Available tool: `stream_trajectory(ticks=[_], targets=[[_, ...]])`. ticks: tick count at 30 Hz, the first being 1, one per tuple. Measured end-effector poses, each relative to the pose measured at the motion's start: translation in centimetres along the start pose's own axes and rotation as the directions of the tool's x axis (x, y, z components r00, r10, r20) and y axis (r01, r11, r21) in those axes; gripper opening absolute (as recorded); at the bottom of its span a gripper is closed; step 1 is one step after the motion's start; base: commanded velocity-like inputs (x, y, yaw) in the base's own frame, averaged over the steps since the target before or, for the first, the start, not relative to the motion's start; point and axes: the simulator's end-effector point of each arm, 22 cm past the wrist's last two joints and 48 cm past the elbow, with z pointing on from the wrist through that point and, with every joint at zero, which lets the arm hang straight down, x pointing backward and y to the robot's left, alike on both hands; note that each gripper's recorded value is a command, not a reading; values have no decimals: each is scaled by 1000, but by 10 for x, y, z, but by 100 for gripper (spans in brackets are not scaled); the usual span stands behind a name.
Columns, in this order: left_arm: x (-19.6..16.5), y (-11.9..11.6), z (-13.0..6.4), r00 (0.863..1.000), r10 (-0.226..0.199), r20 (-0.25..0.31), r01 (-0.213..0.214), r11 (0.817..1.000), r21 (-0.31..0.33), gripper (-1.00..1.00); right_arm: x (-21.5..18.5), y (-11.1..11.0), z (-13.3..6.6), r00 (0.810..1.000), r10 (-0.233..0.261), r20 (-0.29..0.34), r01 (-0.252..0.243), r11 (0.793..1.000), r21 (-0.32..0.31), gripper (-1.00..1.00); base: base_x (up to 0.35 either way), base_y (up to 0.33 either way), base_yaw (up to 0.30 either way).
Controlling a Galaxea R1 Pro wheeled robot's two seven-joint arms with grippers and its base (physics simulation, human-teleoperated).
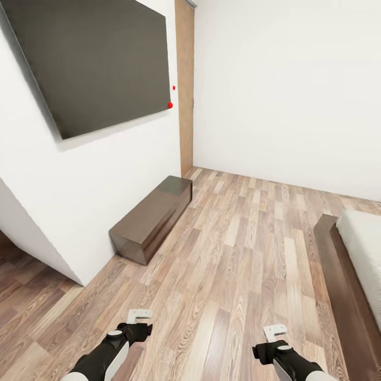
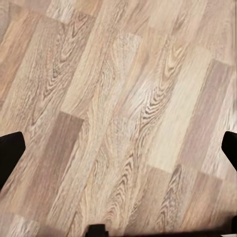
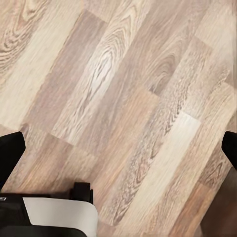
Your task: In the bedroom, move the book from the bed onto either nightstand, and place the two sandals side by side next to the bed.
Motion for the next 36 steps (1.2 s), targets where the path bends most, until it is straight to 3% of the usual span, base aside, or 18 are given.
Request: stream_trajectory(ticks=[36], targets=[[0, -1, 0, 1000, 0, -1, 0, 1000, 1, 100, 0, 0, 0, 1000, 0, -1, 0, 1000, -1, 100, 8, 3, -291]])
